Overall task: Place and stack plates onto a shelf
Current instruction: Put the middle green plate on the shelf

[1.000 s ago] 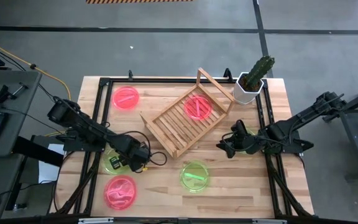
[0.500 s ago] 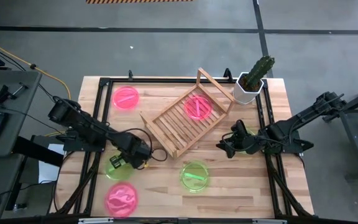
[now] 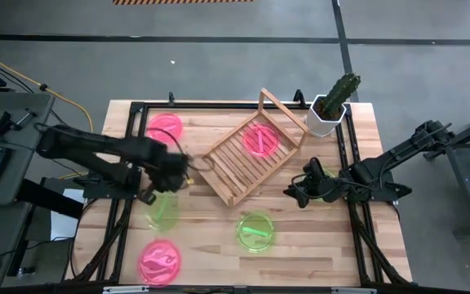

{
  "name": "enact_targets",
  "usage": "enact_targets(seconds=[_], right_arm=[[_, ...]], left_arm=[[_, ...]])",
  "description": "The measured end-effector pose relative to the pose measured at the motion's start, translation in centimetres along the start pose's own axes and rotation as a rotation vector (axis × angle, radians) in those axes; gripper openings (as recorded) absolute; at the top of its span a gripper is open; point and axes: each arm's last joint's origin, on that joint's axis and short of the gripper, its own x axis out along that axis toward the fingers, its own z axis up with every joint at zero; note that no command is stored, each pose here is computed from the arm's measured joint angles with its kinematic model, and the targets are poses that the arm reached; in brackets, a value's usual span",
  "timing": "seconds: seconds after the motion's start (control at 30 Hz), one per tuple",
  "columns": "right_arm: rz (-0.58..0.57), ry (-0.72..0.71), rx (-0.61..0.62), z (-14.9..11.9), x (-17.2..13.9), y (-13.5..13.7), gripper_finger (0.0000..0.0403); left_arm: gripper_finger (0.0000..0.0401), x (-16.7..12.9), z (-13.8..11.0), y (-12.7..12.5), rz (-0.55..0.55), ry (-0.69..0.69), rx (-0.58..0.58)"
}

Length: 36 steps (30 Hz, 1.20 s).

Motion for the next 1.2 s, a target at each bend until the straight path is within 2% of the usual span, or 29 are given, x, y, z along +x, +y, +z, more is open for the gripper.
enact_targets(seconds=[0.17, 0.3, 0.47, 0.57, 0.7, 0.87, 1.03, 1.2], right_arm=[[0.000, 0.001, 0.000, 0.0, 0.0, 0.0, 0.0172], [0.000, 0.001, 0.000, 0.0, 0.0, 0.0, 0.0172], [-0.001, 0.001, -0.006, 0.0, 0.0, 0.0, 0.0172], [-0.001, 0.001, -0.007, 0.0, 0.0, 0.0, 0.0172], [-0.005, 0.003, -0.011, 0.0, 0.0, -0.1, 0.0172], [-0.017, 0.007, -0.022, -0.1, 0.0, -0.2, 0.0172], [-0.021, -0.001, -0.045, 0.0, 0.0, -0.2, 0.0172], [-0.026, -0.018, -0.060, 0.0, 0.0, -0.2, 0.0172]], left_arm=[[0.0000, -6.6, -0.1, -1.6, 0.018, -0.254, -0.256], [0.0000, -11.5, 0.9, -1.2, 0.106, -0.468, -0.471], [0.0000, -15.6, 3.4, 2.7, 0.259, -0.666, -0.583], [0.0000, -16.7, 4.6, 6.4, 0.342, -0.680, -0.598], [0.0000, -15.8, 5.5, 12.2, 0.394, -0.605, -0.640], [0.0000, -11.5, 5.6, 18.5, 0.293, -0.451, -0.756], [0.0000, -6.3, 6.0, 22.5, 0.217, -0.274, -0.832], [0.0000, -2.7, 6.8, 24.5, 0.175, -0.196, -0.852]])
